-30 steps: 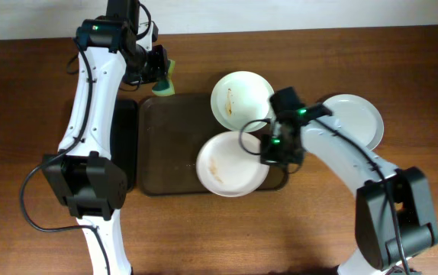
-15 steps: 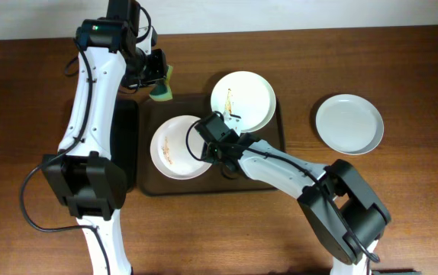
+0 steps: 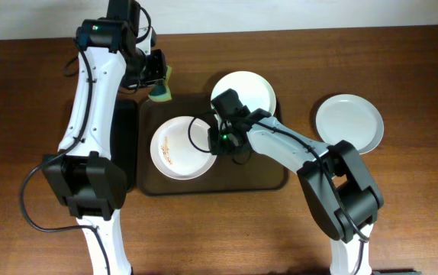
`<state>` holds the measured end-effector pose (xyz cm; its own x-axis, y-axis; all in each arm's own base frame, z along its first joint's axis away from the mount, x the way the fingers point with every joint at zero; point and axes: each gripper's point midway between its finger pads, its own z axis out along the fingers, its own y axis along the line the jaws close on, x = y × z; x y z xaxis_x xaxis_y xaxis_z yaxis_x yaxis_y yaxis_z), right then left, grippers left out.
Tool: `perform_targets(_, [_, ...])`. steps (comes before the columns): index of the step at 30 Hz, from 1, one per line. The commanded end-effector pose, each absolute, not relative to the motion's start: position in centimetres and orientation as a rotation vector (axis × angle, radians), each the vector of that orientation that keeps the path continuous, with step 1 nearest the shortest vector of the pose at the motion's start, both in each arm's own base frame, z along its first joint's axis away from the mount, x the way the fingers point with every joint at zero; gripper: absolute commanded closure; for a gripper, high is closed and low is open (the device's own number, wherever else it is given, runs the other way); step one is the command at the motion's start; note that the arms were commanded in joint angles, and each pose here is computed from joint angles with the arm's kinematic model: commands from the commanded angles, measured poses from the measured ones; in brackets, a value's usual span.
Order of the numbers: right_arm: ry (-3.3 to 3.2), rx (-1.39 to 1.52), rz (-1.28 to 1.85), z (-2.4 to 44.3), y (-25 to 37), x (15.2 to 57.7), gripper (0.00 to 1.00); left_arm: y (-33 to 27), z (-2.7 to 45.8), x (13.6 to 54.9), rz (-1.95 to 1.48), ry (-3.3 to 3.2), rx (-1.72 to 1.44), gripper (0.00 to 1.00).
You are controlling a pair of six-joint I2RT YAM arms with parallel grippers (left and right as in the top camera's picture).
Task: Clean dirty plates on tray and stack at the side
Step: 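Grasp the lower-right stained plate with the right gripper and bring it left, then scrub the held plate with the sponge in the left gripper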
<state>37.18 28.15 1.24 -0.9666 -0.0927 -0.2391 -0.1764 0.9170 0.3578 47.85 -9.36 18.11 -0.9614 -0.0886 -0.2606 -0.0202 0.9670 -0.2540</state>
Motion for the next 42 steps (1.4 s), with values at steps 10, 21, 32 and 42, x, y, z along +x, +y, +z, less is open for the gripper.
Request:
perform_targets(10, [2.874, 0.028, 0.568, -0.4, 29.1, 38.0, 0.96, -8.9, 12.2, 44.3, -0.332, 3.045, -0.134, 0.99])
perform_targets(21, [2.861, 0.242, 0.531, -0.5, 28.4, 38.7, 0.96, -8.2, -0.1, 38.6, -0.002, 3.208, -0.211, 0.99])
perform_targets(32, [2.872, 0.23, 0.506, -0.8, 28.1, 38.5, 0.96, -5.0, -2.9, 42.6, 0.341, 2.901, -0.287, 0.99])
perform_targets(42, [2.868, 0.233, 0.488, -0.9, 27.9, 38.6, 0.96, -9.0, -3.6, 40.9, -0.017, 3.049, -0.004, 0.99])
